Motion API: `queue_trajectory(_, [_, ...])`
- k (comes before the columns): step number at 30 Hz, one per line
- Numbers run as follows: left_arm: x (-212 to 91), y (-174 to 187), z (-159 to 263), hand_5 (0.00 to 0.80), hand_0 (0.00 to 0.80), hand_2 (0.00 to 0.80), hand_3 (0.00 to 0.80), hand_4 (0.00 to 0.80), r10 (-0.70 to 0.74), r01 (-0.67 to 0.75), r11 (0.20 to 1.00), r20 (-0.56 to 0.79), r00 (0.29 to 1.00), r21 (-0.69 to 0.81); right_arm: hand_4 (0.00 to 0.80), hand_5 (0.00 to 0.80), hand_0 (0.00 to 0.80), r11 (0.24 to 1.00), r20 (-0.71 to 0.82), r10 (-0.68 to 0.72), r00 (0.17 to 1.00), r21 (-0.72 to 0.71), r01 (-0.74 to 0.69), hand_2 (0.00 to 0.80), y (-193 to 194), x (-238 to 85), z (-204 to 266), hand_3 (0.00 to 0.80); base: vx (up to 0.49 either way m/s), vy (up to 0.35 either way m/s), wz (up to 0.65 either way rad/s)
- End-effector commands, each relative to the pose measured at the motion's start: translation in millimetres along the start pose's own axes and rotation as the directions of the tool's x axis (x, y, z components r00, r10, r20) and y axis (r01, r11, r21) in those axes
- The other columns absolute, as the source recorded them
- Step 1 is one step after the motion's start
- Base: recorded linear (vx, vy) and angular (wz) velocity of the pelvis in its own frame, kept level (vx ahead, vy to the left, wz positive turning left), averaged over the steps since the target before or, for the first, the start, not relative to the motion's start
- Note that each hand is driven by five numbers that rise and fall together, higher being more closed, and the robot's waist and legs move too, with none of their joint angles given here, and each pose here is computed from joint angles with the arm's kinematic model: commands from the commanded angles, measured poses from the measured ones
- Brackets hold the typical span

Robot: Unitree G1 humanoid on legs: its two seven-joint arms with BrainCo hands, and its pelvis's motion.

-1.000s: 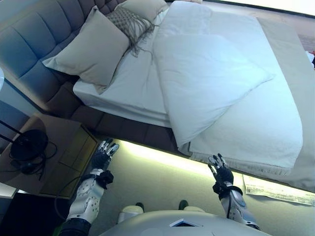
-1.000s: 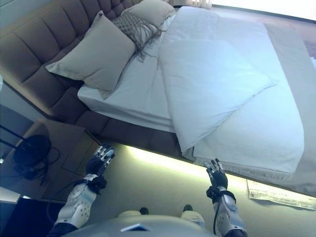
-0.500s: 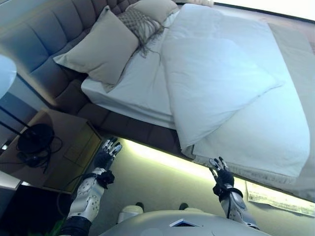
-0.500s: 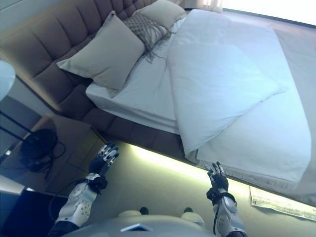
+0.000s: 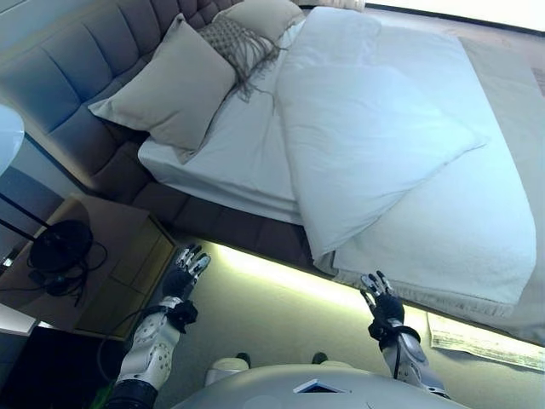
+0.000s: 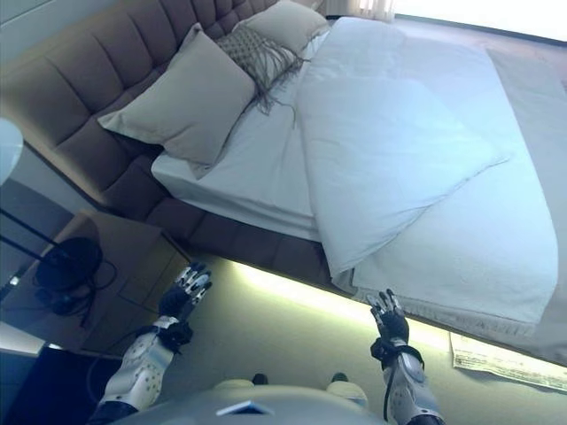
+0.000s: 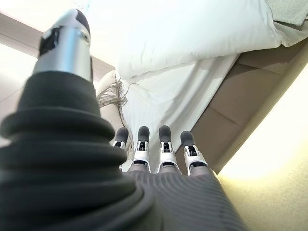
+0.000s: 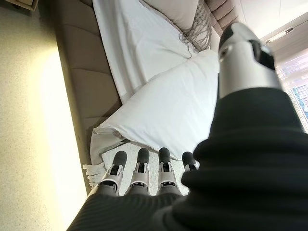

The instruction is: Make the bed neatly

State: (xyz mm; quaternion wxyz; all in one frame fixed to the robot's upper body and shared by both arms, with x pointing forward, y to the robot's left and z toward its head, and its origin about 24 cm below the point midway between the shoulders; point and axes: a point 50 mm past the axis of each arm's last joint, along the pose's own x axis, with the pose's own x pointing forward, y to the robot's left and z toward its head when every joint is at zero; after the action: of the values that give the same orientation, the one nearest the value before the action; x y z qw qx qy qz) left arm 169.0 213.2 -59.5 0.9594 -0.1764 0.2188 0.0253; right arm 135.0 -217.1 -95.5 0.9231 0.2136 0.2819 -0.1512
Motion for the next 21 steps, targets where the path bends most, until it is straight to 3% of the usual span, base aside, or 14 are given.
queue_trajectory(1, [12,-8,28,0.000,0.000,0.000,0.000,0.000,-0.044,0.042,0.999,0.118,0.992,0.012,0.000,0.000,0.000,0.997,0.121,0.082,0.989,-0.008,-0.081,0.000,18,7,29,0.000,0.057,0.028,0.00])
queue_trajectory(15, [14,-3,24,0.000,0.000,0.000,0.000,0.000,-0.030,0.028,0.999,0.066,0.997,0.040,0.000,0.000,0.000,0.996,0.149,0.077,0.986,0.023,-0.082,0.000,24,9,34,0.000,0.028,0.060,0.00])
queue_trajectory(21, [21,-7,26,0.000,0.000,0.000,0.000,0.000,-0.072,0.068,0.992,0.034,0.997,0.105,0.000,0.000,0.000,0.995,0.184,0.055,0.981,0.075,-0.070,0.000,32,8,33,0.000,0.055,0.190,0.11])
